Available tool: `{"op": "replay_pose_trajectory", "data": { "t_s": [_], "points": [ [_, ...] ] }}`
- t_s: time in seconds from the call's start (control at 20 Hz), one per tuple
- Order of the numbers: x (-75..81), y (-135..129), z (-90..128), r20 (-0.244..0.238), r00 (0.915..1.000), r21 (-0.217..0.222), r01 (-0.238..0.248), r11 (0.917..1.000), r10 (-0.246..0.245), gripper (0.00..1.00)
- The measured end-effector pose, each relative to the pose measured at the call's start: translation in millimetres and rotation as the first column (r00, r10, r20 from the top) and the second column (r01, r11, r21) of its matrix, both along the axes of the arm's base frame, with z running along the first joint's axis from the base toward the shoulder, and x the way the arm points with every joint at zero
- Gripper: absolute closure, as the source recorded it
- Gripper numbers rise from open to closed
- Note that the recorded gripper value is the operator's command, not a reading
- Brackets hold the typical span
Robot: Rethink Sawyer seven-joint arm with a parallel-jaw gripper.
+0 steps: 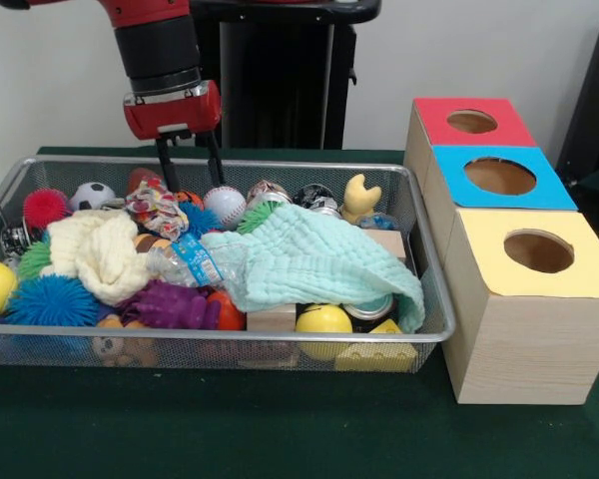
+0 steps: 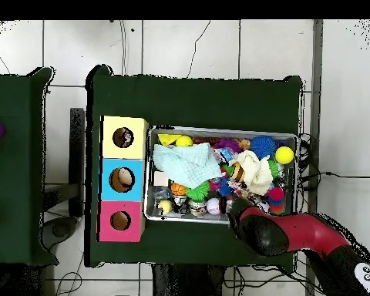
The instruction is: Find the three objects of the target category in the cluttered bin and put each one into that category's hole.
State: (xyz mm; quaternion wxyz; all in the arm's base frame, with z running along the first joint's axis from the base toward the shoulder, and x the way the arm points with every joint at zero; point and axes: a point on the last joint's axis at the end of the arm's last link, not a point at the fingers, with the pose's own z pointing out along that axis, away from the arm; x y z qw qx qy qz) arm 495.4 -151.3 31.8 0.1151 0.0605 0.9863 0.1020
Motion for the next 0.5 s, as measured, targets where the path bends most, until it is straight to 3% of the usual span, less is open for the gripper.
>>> {"op": "replay_pose_trajectory", "data": {
  "t_s": [0.5],
  "points": [
    [9.0, -11.7, 6.2, 0.000, 0.9999, 0.003, 0.014, 0.9999, -0.014, 0.00]
  ]
}}
